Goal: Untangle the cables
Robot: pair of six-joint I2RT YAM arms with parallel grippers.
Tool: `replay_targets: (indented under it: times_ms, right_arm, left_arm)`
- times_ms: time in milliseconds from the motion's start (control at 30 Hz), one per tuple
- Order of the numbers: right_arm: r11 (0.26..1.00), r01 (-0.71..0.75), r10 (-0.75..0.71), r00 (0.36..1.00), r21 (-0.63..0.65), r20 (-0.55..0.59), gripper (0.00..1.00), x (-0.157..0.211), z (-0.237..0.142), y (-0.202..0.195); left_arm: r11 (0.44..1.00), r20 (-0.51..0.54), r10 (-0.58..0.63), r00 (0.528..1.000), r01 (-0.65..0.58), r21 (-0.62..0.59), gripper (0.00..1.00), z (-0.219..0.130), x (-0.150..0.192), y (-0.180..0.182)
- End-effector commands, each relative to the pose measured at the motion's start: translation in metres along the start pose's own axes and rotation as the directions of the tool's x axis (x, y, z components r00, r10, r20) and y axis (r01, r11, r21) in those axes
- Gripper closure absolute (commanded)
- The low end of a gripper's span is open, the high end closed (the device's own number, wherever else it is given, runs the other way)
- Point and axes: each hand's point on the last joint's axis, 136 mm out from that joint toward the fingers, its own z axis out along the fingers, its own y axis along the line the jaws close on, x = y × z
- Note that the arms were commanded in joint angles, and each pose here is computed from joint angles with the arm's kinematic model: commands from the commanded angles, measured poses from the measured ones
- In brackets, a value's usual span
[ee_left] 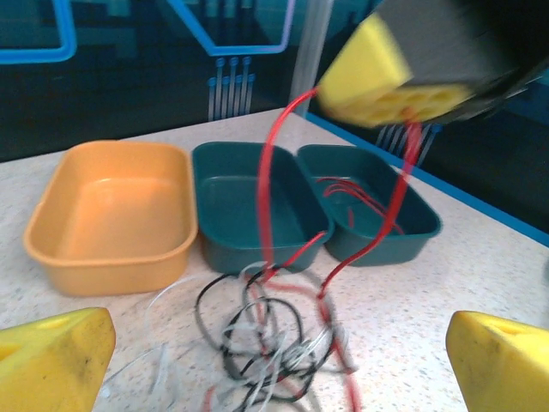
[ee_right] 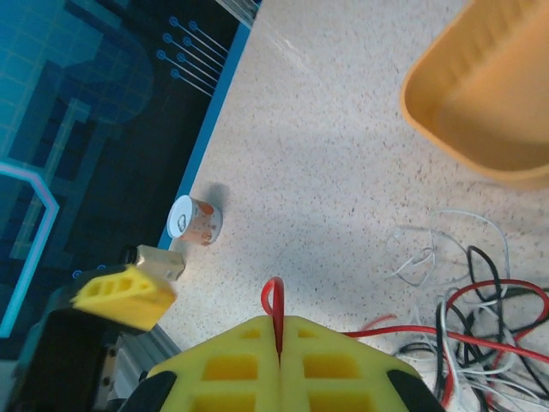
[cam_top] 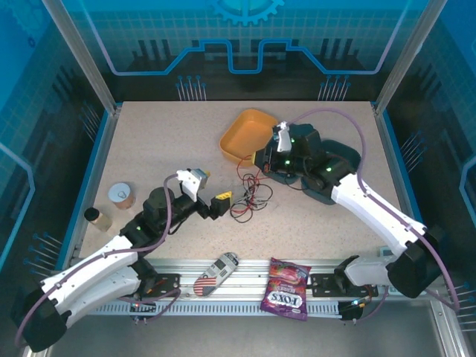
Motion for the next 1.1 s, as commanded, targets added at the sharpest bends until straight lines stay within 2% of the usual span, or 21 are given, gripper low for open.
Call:
replay_targets:
  times_ms: [0,300,433,567,633,767,867,933,1067]
  right_arm:
    - [0.996,0.089,-0.091,0.995,0.031,0.043,1.0,-0.016,-0.028,0.011]
    - [0.983,0.18,-0.178,0.982,-0.027,0.064,1.0,-0.029,-0.043,0.05]
    - [0.976,0.214,-0.213,0.976,-0.04,0.042,1.0,-0.031,-0.033,0.063]
    - [0.971,0.234,-0.234,0.972,-0.049,0.015,1.0,-0.034,-0.018,0.07]
    - [0.968,0.243,-0.243,0.97,-0.057,0.001,1.0,-0.033,-0.009,0.074]
    - [0.964,0.257,-0.259,0.965,-0.067,-0.03,1.0,-0.03,0.01,0.08]
    - [0.963,0.257,-0.262,0.964,-0.077,-0.053,1.0,-0.026,0.023,0.083]
    - [0.962,0.255,-0.261,0.963,-0.095,-0.063,1.0,-0.024,0.029,0.088]
    - [0.956,0.26,-0.271,0.96,-0.134,-0.065,1.0,-0.023,0.042,0.102]
  left_arm:
    - [0.991,-0.01,-0.067,0.998,0.065,-0.114,0.01,0.003,0.009,0.021]
    - [0.989,-0.091,-0.146,0.985,0.142,-0.045,0.01,0.027,0.032,0.01]
    - [0.985,-0.092,-0.172,0.981,0.171,-0.021,0.01,0.034,0.033,0.006]
    - [0.983,-0.043,-0.18,0.983,0.181,0.023,0.01,0.03,0.022,-0.001]
    - [0.982,-0.012,-0.189,0.982,0.189,0.014,0.01,0.025,0.017,0.001]
    - [0.968,0.057,-0.234,0.97,0.238,-0.077,0.01,0.01,0.01,0.019]
    - [0.965,0.106,-0.244,0.964,0.252,-0.071,0.01,-0.002,0.006,0.02]
    - [0.971,0.094,-0.226,0.97,0.232,-0.06,0.01,-0.005,0.009,0.017]
    - [0.972,0.001,-0.217,0.976,0.216,-0.092,0.01,0.003,0.026,0.02]
